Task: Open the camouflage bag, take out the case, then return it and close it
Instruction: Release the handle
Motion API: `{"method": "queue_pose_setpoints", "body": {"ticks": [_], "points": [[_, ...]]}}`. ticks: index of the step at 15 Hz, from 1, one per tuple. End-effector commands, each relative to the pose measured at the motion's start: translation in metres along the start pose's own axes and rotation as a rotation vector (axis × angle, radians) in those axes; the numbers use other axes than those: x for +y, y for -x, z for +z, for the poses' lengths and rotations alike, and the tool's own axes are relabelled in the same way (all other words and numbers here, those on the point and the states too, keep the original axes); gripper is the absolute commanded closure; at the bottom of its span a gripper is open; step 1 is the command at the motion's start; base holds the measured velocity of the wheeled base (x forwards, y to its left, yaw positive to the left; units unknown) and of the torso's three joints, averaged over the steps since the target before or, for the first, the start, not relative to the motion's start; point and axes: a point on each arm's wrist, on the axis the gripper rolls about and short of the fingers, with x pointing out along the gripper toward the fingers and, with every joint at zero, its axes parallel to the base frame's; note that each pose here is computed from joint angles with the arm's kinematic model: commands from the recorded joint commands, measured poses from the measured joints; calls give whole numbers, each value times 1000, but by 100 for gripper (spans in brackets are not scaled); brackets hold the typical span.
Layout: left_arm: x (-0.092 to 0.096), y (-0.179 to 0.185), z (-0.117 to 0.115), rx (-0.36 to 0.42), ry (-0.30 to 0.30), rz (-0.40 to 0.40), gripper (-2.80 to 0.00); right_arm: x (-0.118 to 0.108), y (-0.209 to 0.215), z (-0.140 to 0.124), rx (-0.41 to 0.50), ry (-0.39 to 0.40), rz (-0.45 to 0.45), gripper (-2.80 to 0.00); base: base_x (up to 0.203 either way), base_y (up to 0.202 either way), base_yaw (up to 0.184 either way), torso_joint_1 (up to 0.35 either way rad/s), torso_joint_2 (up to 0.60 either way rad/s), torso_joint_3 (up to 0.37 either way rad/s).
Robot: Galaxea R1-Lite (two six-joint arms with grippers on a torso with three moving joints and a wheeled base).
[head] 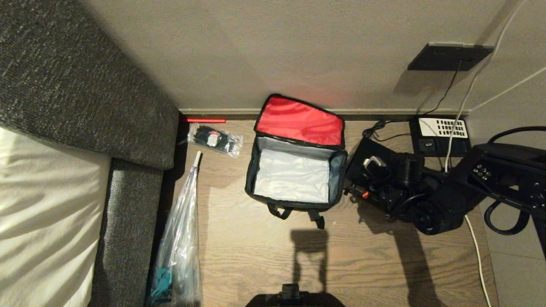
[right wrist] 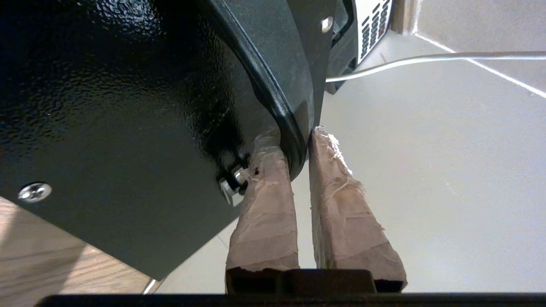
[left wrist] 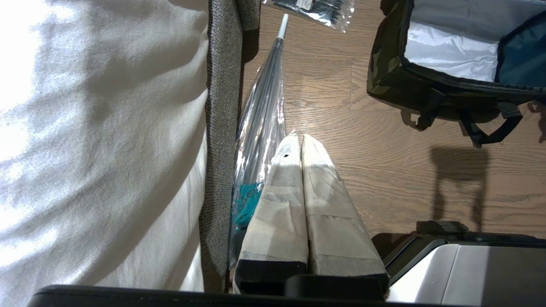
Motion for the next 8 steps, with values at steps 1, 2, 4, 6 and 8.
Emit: {"method": "queue_pose_setpoints", "body": {"ticks": [1,2,4,6,8], "points": [[0,0,0,0,0,0,0,4,-3,-3,15,14,1,0,0,0,0,0,0,0],[0,0,0,0,0,0,0,5,-4,-4,17,15,1,0,0,0,0,0,0,0],[0,0,0,0,0,0,0,5,-4,-4,19,23,5,-280,0,0,0,0,0,0],[0,0,0,0,0,0,0,6,-2,-7,28,44,20,-280,0,0,0,0,0,0],[0,0,0,0,0,1,0,6,-1,-8,31,50,32,-280,0,0,0,0,0,0]]}}
